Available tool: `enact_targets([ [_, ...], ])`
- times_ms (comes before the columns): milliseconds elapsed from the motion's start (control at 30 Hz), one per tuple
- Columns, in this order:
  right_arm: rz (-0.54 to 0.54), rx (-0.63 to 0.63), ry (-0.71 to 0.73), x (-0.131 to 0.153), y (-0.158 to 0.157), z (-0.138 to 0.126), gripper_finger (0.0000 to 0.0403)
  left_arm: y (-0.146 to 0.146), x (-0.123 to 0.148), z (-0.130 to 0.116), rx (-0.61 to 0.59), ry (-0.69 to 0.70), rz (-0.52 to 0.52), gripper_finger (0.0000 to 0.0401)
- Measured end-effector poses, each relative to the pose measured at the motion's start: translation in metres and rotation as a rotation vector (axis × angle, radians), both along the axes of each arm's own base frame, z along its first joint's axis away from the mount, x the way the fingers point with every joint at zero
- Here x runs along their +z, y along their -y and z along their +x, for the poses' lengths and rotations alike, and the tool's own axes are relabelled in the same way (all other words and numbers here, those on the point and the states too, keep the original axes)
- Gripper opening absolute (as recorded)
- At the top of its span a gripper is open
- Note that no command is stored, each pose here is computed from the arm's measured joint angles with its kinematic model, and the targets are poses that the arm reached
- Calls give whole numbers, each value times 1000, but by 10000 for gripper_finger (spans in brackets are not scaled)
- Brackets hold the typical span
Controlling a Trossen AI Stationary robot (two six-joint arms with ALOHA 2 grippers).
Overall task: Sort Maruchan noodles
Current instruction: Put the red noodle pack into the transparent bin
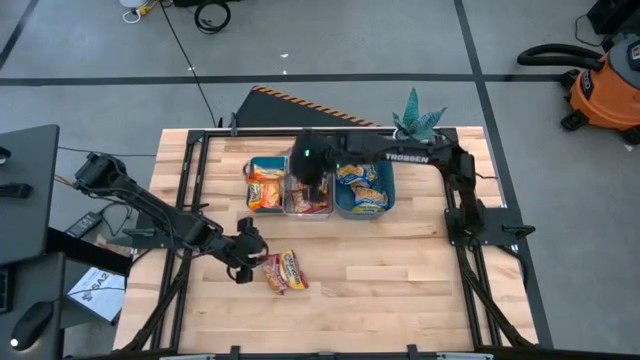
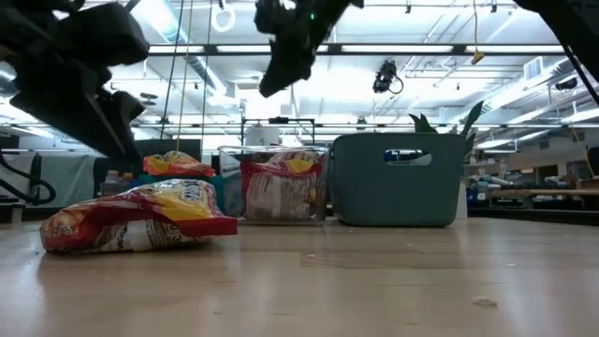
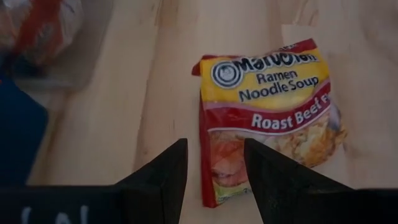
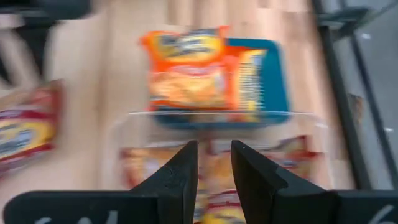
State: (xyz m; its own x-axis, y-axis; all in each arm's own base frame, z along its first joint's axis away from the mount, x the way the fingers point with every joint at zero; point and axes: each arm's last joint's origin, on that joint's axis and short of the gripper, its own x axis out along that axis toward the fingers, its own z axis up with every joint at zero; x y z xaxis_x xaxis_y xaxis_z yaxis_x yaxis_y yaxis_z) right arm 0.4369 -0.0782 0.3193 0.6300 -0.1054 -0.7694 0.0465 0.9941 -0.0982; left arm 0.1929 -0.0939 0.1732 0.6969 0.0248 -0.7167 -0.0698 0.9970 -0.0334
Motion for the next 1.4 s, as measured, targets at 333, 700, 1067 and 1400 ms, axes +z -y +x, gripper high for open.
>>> enact_targets([
  [333,-161,85,-146,-11,-108,-5,103,-1,-16,-6,46,51,-86,164],
  [700,-332,44,-266,-17,-172,-31,103,0,-42,-2,56,-35,-27,164],
  [1067,-375,0,-275,-17,-189,-41,103,4,-48,1,-2,-67,-47,124],
  [1400,-380,0,-281,-17,-189,-42,102,4,-47,1,-48,-66,-18,9],
])
